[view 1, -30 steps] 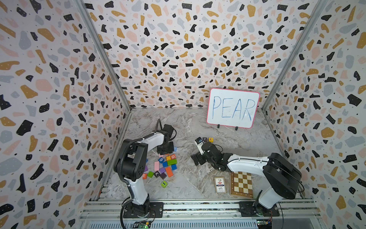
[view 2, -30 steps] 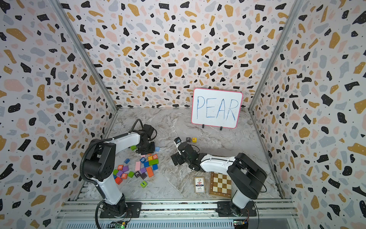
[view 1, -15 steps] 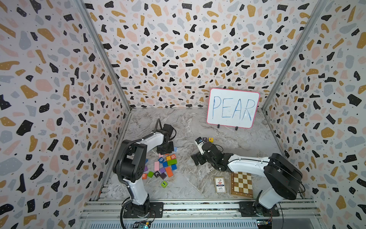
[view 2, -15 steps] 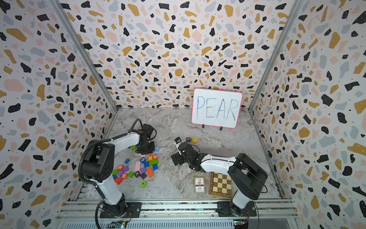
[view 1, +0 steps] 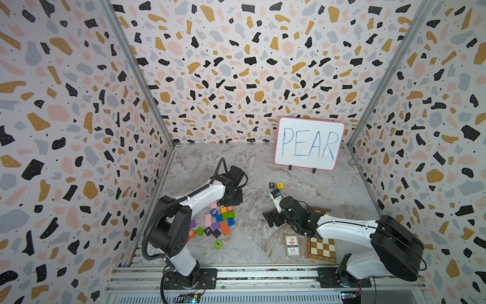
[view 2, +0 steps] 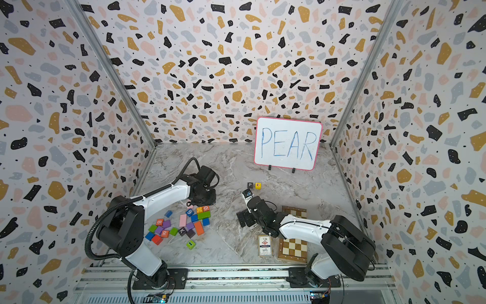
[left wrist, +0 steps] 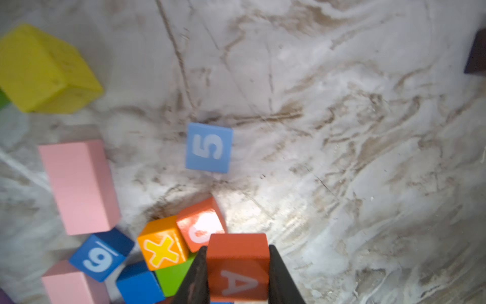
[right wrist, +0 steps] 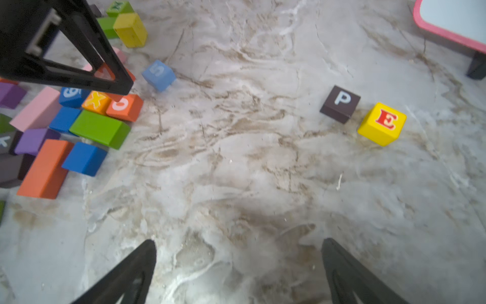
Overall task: Spell the uppercase word “pear” with letter blocks
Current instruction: Place the letter block at the center of the board.
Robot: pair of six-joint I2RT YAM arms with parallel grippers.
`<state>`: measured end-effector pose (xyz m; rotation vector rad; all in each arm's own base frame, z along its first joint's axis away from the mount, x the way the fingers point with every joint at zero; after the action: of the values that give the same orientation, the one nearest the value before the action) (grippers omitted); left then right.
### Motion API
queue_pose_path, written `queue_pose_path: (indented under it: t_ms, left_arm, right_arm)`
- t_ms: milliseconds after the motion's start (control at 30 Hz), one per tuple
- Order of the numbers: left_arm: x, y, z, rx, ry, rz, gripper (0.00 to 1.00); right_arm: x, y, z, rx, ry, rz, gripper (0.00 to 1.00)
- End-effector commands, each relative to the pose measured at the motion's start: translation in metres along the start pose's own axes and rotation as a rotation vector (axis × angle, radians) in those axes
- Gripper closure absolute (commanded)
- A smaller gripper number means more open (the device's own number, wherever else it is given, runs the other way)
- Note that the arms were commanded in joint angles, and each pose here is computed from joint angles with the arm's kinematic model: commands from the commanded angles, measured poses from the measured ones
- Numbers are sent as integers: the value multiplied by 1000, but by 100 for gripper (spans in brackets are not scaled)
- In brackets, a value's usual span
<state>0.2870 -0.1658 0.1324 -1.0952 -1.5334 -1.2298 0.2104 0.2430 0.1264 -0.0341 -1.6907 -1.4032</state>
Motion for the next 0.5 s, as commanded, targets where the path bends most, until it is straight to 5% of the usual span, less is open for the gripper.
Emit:
queue_pose_path:
  t_ms: [0,467]
  left_arm:
    - [-3,-12,-14,18,-4,18,71]
    - [-33,-38,-42,11,-6,85,70]
  right_arm:
    - [12,-1,-8,-40,-27,-23,0]
    - [23,-16,-22,-67,-50,-24,0]
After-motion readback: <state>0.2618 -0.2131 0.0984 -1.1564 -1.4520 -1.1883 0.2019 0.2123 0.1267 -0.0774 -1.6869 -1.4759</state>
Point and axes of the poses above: each gripper's point midway between its finger pads, its own x axis back along the fingers, its own z axis along the line the jaws close on, y = z × x, the point moved 7 cm from there along x, back along the fingers, and after that the axes turned 3 degrees about x, right-handed, at the moved point
